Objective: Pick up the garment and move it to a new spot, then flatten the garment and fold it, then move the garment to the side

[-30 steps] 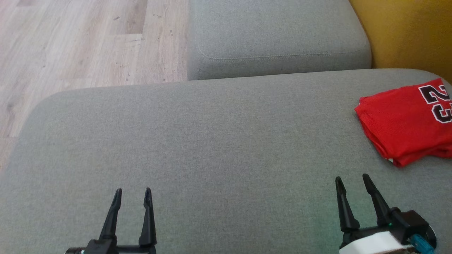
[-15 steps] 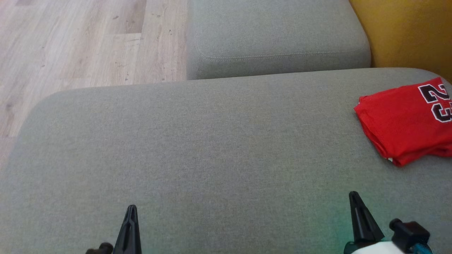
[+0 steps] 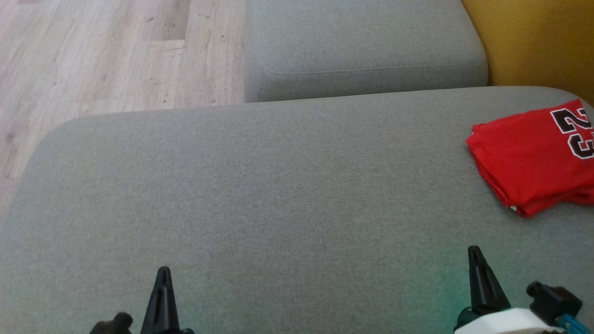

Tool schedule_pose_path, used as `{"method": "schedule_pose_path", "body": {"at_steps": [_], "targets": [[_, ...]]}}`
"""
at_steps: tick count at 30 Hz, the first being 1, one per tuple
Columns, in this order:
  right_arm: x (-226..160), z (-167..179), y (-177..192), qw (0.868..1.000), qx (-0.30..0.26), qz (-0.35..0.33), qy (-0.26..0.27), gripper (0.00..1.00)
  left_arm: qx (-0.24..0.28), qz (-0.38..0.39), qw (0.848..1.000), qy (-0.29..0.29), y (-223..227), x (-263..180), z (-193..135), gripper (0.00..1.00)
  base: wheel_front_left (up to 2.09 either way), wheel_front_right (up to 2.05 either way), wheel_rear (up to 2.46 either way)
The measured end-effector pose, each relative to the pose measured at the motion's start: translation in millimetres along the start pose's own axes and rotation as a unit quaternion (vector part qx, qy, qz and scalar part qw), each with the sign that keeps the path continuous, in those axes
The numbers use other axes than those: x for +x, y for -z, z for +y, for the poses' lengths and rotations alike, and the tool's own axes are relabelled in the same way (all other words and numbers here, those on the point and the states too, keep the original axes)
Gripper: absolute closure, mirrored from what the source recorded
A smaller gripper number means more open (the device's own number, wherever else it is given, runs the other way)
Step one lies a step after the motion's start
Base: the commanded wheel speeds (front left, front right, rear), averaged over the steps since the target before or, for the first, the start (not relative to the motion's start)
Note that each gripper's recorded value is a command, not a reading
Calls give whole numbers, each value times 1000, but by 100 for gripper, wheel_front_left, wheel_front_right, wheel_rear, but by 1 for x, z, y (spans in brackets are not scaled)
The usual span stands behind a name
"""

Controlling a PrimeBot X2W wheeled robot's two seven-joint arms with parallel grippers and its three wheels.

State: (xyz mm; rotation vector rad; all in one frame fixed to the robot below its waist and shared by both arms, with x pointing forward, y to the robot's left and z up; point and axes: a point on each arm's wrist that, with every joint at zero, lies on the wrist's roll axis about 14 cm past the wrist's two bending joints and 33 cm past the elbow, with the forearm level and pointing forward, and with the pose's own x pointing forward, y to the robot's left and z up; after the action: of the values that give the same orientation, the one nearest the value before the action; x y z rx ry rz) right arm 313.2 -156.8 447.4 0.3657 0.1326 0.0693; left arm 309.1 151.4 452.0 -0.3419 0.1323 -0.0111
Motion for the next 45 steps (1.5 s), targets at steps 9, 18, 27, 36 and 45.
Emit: {"method": "schedule_pose_path", "body": {"at_steps": [9, 18, 27, 36, 45], "targets": [[5, -6, -3, 998, 59, -1, 14, 100, -60, 3, 998, -10, -2, 5, 5, 100, 0, 0, 0], [9, -11, -7, 993, 117, -6, 26, 100, -119, 12, 993, -17, -2, 11, 9, 100, 0, 0, 0], [15, -15, -12, 985, 169, -10, 33, 100, -172, 12, 985, -21, -5, 17, 12, 100, 0, 0, 0], [20, -18, -17, 974, 221, -15, 39, 100, -224, 18, 974, -24, -6, 21, 14, 100, 0, 0, 0], [23, -22, -19, 963, 266, -17, 45, 100, -271, 15, 962, -27, -10, 27, 17, 100, 0, 0, 0]]}}
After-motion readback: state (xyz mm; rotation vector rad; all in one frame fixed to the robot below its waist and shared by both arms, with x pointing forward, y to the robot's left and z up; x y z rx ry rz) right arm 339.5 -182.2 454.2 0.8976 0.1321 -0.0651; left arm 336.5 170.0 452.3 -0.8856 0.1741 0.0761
